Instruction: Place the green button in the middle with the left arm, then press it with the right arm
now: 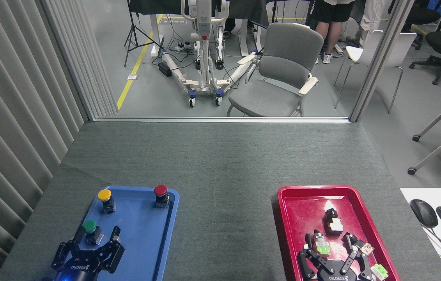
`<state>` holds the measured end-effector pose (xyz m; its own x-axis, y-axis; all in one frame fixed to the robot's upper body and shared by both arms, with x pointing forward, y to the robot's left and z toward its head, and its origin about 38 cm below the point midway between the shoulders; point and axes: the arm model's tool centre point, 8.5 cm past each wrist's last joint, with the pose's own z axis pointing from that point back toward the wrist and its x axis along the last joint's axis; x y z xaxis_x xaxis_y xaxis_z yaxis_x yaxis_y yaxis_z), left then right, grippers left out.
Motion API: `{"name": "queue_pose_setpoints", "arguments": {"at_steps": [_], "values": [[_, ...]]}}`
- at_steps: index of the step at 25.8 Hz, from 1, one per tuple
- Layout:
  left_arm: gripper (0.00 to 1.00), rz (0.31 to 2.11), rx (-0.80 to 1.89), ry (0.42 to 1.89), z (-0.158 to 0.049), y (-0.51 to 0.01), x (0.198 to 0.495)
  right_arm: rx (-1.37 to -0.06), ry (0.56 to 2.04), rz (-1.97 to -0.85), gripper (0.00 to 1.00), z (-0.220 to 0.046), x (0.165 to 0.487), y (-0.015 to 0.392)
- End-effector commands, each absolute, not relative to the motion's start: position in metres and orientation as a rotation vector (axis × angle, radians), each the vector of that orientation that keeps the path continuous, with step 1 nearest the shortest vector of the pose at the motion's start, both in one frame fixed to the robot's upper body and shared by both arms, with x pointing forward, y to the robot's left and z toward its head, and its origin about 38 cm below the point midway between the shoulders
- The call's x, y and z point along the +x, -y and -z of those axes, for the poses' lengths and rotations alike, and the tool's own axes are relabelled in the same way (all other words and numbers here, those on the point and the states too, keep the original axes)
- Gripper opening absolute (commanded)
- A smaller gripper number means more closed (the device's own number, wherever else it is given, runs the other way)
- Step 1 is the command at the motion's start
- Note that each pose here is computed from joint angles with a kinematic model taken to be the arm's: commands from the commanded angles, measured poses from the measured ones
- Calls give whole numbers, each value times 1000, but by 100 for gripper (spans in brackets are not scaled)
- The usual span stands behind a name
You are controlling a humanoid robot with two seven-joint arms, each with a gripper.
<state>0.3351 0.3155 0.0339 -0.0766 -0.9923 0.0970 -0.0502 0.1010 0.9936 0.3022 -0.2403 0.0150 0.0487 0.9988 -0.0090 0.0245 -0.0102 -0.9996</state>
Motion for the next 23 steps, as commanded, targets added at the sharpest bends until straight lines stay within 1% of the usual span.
{"name": "queue_pose_setpoints", "arguments": {"at_steps": [1,6,15,19,23], "values": [[100,1150,1146,1332,-34,-322,340,-1238,1208,-1184,100,-15,302,238],[100,1167,1141,1342,-35,-320,339,-1228,1214,-1191,100,-14,300,240],[100,1173,1145,1330,-33,-321,336,-1250,1206,-1207,100,-14,302,236],[100,1173,1145,1337,-33,-320,336,-1232,1221,-1180,100,-16,303,228],[100,1180,1156,1340,-34,-322,336,-1216,1232,-1193,100,-14,301,226]]}}
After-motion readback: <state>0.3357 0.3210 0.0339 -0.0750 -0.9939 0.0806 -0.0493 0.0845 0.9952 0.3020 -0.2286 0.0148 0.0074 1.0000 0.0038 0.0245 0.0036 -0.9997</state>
